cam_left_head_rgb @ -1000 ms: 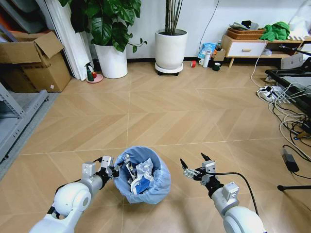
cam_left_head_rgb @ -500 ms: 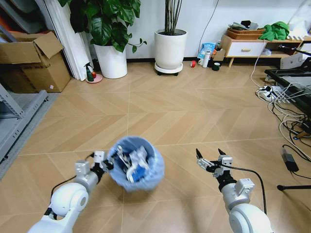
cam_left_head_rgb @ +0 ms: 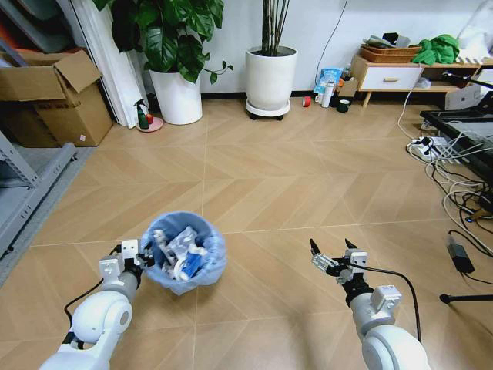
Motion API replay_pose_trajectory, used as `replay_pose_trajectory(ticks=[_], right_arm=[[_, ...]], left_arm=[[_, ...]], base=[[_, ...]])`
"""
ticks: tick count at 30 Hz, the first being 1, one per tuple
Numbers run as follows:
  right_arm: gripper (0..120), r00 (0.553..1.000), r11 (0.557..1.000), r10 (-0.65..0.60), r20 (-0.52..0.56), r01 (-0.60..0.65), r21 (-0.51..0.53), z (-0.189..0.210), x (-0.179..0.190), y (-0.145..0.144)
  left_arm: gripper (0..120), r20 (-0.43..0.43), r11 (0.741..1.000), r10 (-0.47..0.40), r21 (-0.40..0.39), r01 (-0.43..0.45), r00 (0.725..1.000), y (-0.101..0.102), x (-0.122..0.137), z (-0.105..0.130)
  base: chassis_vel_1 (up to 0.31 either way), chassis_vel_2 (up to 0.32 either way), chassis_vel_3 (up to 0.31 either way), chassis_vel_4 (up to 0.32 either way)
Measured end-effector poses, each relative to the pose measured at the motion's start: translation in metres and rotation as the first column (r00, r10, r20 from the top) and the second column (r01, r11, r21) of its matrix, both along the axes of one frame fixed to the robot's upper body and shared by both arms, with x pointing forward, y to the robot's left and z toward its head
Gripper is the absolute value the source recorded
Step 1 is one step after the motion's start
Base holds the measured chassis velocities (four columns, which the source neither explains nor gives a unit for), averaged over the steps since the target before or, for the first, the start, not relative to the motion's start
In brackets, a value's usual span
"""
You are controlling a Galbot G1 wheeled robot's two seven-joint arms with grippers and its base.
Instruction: Pick up the trash bin and place the garbage on the floor into it.
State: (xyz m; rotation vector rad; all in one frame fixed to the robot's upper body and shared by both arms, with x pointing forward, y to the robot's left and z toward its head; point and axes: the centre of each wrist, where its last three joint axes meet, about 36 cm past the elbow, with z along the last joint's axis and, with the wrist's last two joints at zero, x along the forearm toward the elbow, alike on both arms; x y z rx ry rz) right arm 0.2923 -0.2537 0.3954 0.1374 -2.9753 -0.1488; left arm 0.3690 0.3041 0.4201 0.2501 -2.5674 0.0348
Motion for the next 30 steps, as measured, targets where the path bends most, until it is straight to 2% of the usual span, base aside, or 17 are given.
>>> replay_pose_trajectory(ticks=[1, 3, 4, 7, 10, 18, 30], right_arm=[[100, 1.000, 1.000, 0.000, 0.000, 0.000, 0.000, 0.000, 0.000, 0.000], [100, 1.000, 1.000, -0.001, -0.002, 0.001, -0.004, -0.002, 0.001, 0.000], [100, 1.000, 1.000, -0.001, -0.002, 0.001, -0.004, -0.002, 0.001, 0.000], [100, 1.000, 1.000, -0.002, -0.005, 0.002, -0.008, -0.004, 0.001, 0.000], [100, 1.000, 1.000, -0.001, -0.008, 0.001, -0.010, -0.006, 0.001, 0.000], [100, 1.000, 1.000, 0.004, -0.016, -0.004, -0.013, -0.011, 0.001, 0.001], [100, 1.000, 1.000, 0.008, -0.018, -0.008, -0.014, -0.013, 0.002, 0.001]], left_arm=[[0, 0.000, 1.000, 0.000, 0.000, 0.000, 1.000, 0.000, 0.000, 0.000], [0, -0.066, 0.997, 0.074, -0.017, -0.075, 0.995, -0.003, -0.001, 0.005], [0, -0.066, 0.997, 0.074, -0.017, -0.075, 0.995, -0.003, -0.001, 0.005], [0, -0.136, 0.983, 0.179, -0.018, -0.183, 0.974, -0.006, 0.002, 0.007], [0, -0.162, 0.972, 0.222, -0.037, -0.231, 0.961, -0.007, 0.006, 0.007], [0, -0.217, 0.953, 0.271, -0.076, -0.293, 0.938, -0.004, 0.013, -0.001], [0, -0.206, 0.952, 0.280, -0.068, -0.299, 0.938, 0.007, 0.020, -0.021]], base=[[0.000, 0.000, 0.000, 0.000], [0.000, 0.000, 0.000, 0.000], [0.000, 0.000, 0.000, 0.000], [0.000, 0.000, 0.000, 0.000], [0.000, 0.000, 0.000, 0.000], [0.000, 0.000, 0.000, 0.000], [0.000, 0.000, 0.000, 0.000]])
